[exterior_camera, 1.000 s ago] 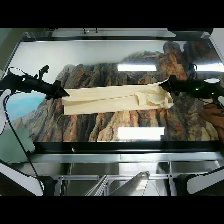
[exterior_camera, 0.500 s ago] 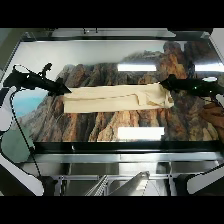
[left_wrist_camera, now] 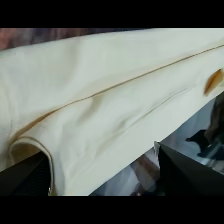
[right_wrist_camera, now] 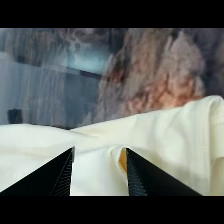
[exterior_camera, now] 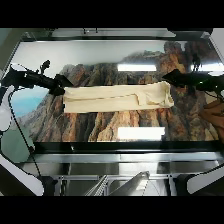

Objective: Fold the shirts.

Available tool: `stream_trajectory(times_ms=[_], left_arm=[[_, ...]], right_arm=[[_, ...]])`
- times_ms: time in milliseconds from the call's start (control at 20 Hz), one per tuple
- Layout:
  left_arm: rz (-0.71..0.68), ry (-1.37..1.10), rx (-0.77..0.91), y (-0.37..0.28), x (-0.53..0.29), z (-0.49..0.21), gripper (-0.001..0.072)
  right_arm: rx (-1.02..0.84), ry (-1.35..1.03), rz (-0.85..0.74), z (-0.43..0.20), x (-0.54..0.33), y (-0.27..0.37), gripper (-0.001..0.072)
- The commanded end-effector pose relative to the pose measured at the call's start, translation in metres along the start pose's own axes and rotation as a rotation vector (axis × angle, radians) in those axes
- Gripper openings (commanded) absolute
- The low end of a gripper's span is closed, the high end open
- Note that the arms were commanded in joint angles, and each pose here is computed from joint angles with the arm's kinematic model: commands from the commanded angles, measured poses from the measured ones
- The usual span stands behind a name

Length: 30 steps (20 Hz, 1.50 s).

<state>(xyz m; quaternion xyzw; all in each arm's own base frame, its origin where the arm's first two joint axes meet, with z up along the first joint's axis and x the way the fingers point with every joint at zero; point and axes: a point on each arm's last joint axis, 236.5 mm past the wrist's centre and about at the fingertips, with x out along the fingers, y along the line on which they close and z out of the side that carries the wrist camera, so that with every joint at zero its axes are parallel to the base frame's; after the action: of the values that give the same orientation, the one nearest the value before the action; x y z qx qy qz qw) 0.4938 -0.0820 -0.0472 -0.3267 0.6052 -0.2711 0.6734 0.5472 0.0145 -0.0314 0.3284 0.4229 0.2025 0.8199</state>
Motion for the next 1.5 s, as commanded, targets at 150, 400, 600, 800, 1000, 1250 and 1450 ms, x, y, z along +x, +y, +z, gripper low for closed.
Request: stream_trajectory(times_ms=[150,400,600,800,1000,1250,1450], left_arm=[[-0.174,-0.157,-0.05,-0.025,-0.033,0.035,0.0719],[-0.197,-0.136,0.087,-0.061,-0.075,0.037,0.0707],[-0.195,-0.106,0.211,-0.107,-0.068,0.035,0.0006],[-0.204,-0.067,0.247,-0.128,-0.045,0.027,0.0006],[-0.19,0.032,0.237,-0.127,-0.014,0.004,0.0006],[-0.038,0.151,0.264,-0.113,0.055,-0.027,0.0005],[0.097,0.116,0.31,-0.114,0.14,-0.041,0.0005]], right_arm=[[0.044,0.04,0.025,-0.002,-0.043,-0.013,0.0392],[0.041,0.183,-0.095,-0.038,-0.073,-0.062,0.0715],[0.09,0.294,-0.059,-0.07,-0.037,-0.062,0.0715],[0.093,0.349,-0.003,-0.09,0.004,-0.043,0.0715],[0.068,0.318,0.052,-0.08,0.012,-0.023,0.0247],[0.026,0.265,0.05,-0.05,0.001,-0.005,0.0017],[0.02,0.241,0.035,-0.036,-0.009,0.005,0.0017]])
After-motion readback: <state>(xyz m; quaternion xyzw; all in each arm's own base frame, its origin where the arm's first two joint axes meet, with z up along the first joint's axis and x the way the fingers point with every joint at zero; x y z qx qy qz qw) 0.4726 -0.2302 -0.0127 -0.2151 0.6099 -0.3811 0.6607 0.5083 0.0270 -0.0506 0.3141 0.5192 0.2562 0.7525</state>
